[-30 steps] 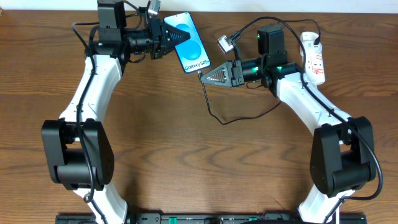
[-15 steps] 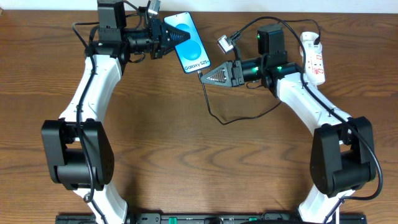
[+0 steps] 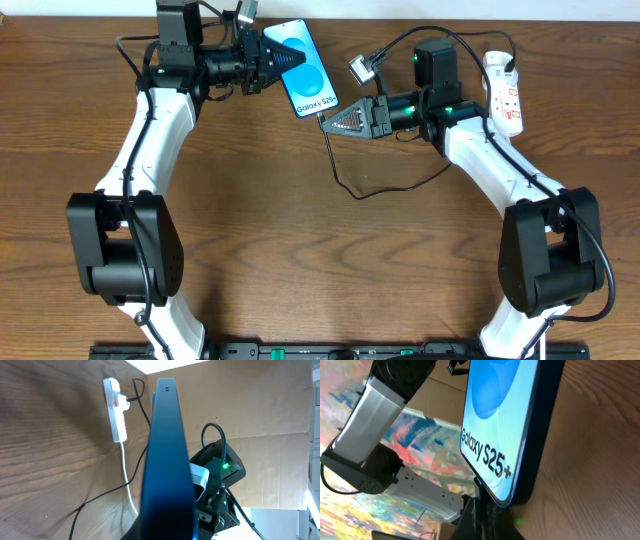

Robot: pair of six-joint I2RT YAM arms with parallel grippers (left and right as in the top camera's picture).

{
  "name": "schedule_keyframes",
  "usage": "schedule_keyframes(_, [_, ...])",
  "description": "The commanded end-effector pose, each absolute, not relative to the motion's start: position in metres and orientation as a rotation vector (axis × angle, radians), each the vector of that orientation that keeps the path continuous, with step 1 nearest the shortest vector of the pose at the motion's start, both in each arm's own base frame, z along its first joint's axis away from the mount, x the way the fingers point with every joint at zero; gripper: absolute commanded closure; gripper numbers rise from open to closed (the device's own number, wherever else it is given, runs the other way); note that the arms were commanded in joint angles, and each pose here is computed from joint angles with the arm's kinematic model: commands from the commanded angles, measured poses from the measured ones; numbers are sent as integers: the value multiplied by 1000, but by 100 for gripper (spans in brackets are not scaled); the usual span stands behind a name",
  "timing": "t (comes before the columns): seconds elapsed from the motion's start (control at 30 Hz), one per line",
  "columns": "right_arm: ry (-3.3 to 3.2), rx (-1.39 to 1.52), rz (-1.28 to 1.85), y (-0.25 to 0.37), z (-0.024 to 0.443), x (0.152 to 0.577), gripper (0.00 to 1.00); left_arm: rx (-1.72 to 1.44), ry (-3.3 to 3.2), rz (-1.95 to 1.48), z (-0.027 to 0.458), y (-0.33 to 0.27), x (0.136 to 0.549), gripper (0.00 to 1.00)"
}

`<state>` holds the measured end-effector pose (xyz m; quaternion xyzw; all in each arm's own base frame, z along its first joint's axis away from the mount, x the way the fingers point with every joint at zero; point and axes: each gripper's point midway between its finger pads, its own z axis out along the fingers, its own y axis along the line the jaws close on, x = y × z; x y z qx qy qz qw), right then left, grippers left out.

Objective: Plug charger to phone and switch on socket

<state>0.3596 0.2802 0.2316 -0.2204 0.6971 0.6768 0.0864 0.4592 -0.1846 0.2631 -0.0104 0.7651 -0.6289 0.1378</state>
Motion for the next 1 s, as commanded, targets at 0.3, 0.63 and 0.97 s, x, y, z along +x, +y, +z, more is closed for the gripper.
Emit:
schedule_keyframes(0.3, [2102,-572,1989,284,238,374,99,33,2196,-1842,268,-189,454,93])
schedule_keyframes(0.63, [2105,-526,1950,285,239,383,99,49,2195,-1866,270,-189,450,93])
schedule_keyframes(0.97, [2098,-483,1904,287,240,393,99,79,2234,-1895,263,-200,438,93])
